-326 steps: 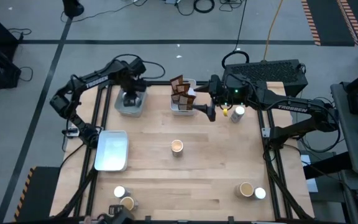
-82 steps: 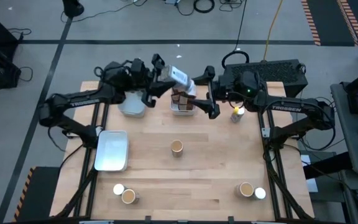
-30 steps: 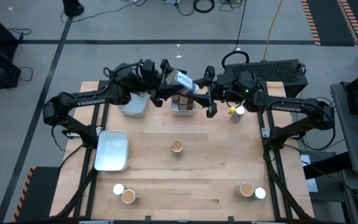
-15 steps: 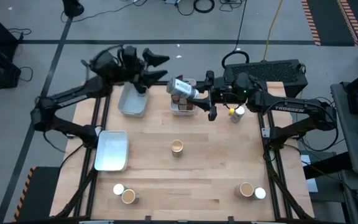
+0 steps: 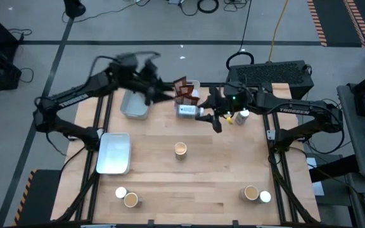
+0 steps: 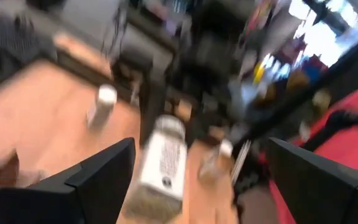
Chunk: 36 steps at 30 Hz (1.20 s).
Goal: Sort spices by type
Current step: Put the white seasoning bottle into the gray bin
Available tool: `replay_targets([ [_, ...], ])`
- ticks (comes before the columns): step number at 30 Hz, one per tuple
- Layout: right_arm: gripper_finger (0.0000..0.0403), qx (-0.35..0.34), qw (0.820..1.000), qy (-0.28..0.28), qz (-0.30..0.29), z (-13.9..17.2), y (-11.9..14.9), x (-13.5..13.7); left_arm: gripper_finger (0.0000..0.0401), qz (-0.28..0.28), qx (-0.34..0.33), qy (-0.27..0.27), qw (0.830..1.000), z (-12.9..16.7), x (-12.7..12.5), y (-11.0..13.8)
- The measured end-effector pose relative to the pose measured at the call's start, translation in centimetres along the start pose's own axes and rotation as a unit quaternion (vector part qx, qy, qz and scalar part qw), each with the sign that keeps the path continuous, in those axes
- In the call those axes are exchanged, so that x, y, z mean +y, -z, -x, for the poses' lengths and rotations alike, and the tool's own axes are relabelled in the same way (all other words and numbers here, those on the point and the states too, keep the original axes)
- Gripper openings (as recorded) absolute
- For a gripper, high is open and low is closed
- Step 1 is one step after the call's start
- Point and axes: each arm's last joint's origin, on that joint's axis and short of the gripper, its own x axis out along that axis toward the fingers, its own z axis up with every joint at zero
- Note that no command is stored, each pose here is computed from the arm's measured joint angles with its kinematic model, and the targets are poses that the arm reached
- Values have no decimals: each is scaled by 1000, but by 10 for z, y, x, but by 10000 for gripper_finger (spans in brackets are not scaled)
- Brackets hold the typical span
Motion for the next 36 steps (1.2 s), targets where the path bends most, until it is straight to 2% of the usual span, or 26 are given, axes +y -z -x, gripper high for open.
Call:
replay_targets([
  [5,187,27,1000,-1,-9,0,5,0,358,-28,54,-10,998,-35,8,17],
  [17,189,75,996,-3,-40,1,15,2,358,-86,86,12,993,-89,19,37],
  [20,189,81,996,-3,-42,1,16,2,358,-103,87,19,991,-97,20,41],
  [25,188,88,995,-3,-45,1,17,2,358,-98,104,14,990,-107,27,48],
  [33,188,84,995,-3,-48,1,16,2,358,-152,105,-27,982,-119,27,56],
  [36,188,83,995,-3,-48,1,16,2,358,-155,106,-31,982,-121,26,58],
])
